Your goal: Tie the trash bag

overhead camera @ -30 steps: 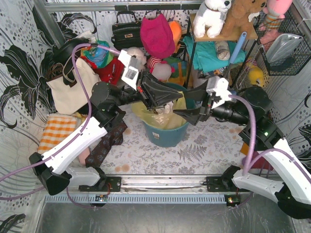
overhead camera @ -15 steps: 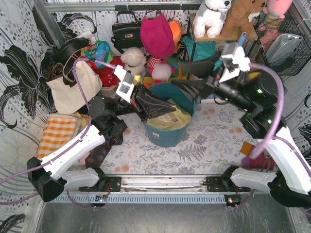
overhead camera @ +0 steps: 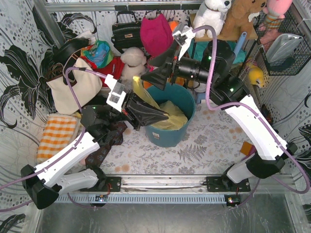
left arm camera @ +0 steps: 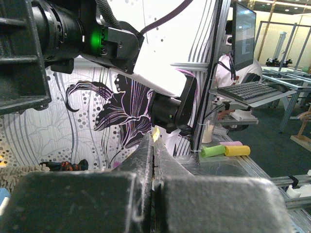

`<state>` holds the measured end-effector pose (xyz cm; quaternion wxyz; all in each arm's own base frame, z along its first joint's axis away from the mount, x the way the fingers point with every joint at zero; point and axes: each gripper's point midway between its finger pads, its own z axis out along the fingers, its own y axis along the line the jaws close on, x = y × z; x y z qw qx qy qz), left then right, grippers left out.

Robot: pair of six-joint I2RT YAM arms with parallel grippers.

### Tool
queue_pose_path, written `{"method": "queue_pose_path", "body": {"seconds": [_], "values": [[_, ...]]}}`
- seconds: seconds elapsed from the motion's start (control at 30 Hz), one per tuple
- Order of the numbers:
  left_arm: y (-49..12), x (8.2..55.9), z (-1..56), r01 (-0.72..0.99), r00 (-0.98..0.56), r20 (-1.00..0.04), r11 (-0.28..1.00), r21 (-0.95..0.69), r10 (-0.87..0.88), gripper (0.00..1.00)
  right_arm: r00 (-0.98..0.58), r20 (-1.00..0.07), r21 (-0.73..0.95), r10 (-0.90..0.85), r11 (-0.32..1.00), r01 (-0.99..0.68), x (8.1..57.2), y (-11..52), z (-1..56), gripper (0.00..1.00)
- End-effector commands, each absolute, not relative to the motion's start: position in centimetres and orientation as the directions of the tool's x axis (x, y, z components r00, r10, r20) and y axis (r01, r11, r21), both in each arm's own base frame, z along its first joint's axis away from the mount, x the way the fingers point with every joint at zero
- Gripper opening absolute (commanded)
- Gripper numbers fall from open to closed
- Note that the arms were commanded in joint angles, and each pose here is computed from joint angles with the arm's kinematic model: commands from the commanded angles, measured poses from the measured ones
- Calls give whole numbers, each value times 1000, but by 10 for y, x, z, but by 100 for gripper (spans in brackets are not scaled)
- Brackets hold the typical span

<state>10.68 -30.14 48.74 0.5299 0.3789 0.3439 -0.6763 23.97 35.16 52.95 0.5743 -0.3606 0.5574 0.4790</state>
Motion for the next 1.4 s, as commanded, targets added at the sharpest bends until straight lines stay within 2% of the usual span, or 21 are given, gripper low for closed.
{"method": "queue_pose_path", "body": {"seconds": [0.0, 0.27, 0.43, 0.6, 0.8, 0.87, 1.13, 1.37], "values": [[-298, 100, 490, 976, -138, -871, -212, -40, -472, 0, -67, -981, 93, 184, 136, -986, 209, 354, 551, 72], [-299, 102, 490, 977, -136, -871, -210, -39, -473, 0, -83, -982, 97, 167, 76, -992, 205, 371, 548, 69], [-299, 104, 490, 980, -131, -871, -196, -41, -473, 0, -104, -988, 116, 115, 100, -988, 209, 381, 539, 59], [-299, 104, 491, 981, -128, -870, -190, -41, -476, 0, -92, -992, 101, 89, 100, -990, 206, 387, 534, 41], [-299, 105, 492, 983, -123, -869, -181, -40, -479, 0, -60, -993, 73, 106, 123, -990, 204, 382, 540, 6], [-299, 106, 492, 983, -122, -870, -179, -39, -478, 0, -50, -992, 67, 119, 147, -987, 206, 378, 540, 0], [-302, 122, 510, 996, -33, -868, -85, 10, -496, 0, -14, -986, 72, 164, 358, -931, 231, 355, 548, 0], [-308, 166, 531, 998, 43, -860, 57, 16, -509, 0, -50, -983, 143, 179, 554, -820, 258, 327, 537, 0]]}}
